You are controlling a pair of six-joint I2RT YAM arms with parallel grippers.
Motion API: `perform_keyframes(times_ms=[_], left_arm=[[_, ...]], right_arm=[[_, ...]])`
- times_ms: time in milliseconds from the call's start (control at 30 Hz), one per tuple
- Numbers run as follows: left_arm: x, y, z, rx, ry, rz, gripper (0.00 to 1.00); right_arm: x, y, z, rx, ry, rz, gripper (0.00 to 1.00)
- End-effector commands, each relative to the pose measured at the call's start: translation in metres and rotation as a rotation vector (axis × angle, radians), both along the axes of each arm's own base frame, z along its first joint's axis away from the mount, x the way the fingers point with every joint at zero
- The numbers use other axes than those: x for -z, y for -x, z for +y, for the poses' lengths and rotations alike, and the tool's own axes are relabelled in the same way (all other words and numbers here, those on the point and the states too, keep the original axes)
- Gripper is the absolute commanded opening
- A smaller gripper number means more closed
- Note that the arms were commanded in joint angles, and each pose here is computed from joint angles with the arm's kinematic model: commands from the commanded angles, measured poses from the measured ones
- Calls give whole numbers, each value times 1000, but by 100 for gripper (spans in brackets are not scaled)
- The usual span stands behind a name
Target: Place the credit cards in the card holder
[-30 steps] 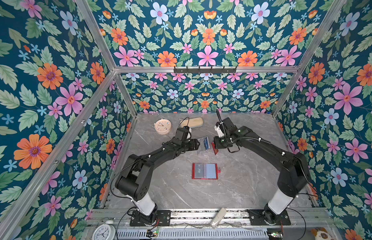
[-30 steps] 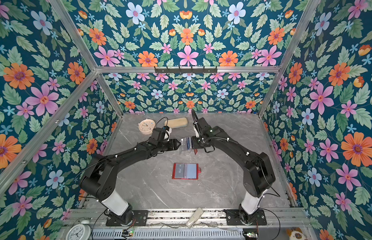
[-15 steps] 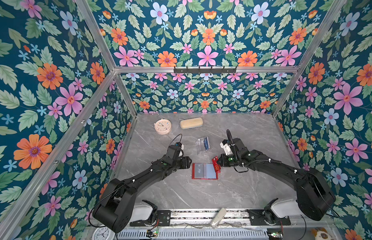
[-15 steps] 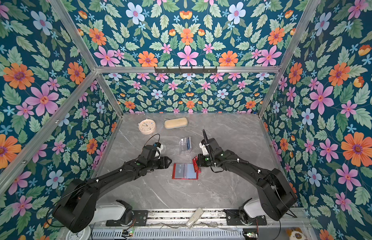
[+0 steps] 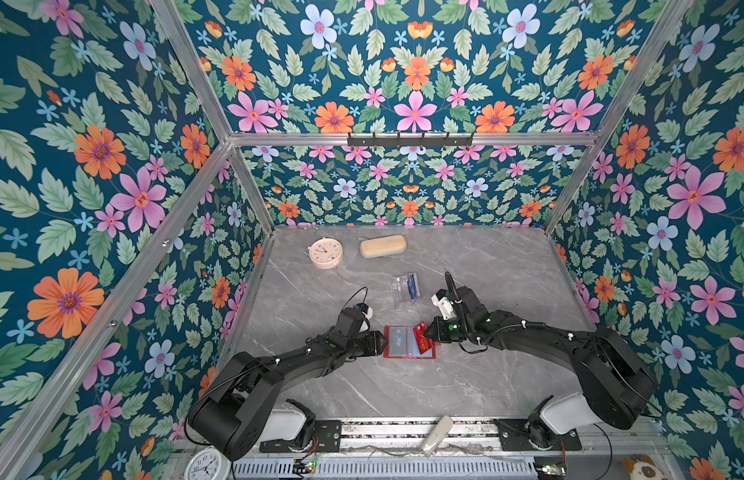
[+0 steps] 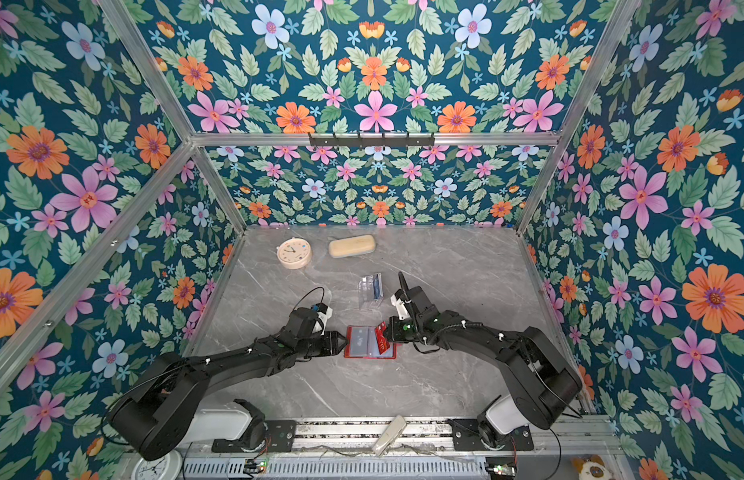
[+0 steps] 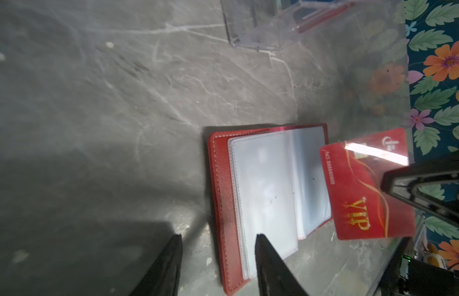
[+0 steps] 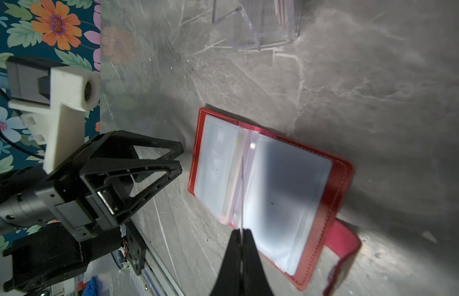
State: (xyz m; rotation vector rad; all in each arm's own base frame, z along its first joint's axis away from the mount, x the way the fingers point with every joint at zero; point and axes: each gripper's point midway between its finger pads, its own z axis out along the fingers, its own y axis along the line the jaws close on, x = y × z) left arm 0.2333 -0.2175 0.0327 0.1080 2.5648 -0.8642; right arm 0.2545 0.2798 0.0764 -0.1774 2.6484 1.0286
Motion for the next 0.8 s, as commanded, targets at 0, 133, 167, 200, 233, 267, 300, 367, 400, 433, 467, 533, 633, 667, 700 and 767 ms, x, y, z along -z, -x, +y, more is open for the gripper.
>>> perform_keyframes(times_ms=[0, 133, 167, 200, 233, 267, 300, 367, 400, 433, 467, 533, 633, 667, 700, 767], left_arm=[[-5, -4, -9, 8, 37, -22, 45], [-2, -2, -12, 12, 37, -6, 41], [-1, -2, -13, 13, 35, -3, 40], [0, -1, -13, 14, 35, -1, 39], [0, -1, -14, 15, 34, 0, 38], [1, 0, -14, 17, 33, 1, 36], [2, 0, -14, 18, 31, 2, 34], [4, 1, -14, 17, 27, 8, 33], [4, 1, -14, 19, 27, 6, 31], [5, 2, -14, 19, 24, 9, 30], [6, 3, -14, 19, 25, 13, 29], [6, 2, -15, 19, 25, 15, 27], [7, 4, -16, 21, 24, 19, 26], [8, 4, -16, 21, 23, 20, 24], [8, 4, -15, 18, 23, 20, 24], [9, 5, -16, 20, 20, 24, 22]], right_arm=[[-4, -3, 8, -7, -35, 1, 0], [1, -2, 12, -23, -38, 27, 0], [3, -1, 14, -26, -38, 32, 0], [4, -2, 14, -26, -37, 35, 0], [5, -2, 14, -28, -36, 37, 0], [6, -2, 15, -30, -35, 42, 0], [7, -2, 16, -31, -34, 45, 0], [10, -2, 16, -31, -32, 50, 0], [10, -2, 17, -32, -32, 52, 0], [11, -2, 17, -32, -33, 53, 0], [12, -2, 18, -33, -37, 56, 0], [12, -2, 20, -38, -46, 59, 0], [13, -3, 22, -39, -53, 64, 0], [14, -3, 22, -39, -54, 64, 0], [14, -3, 23, -40, -57, 64, 0], [14, -4, 24, -40, -62, 65, 0]])
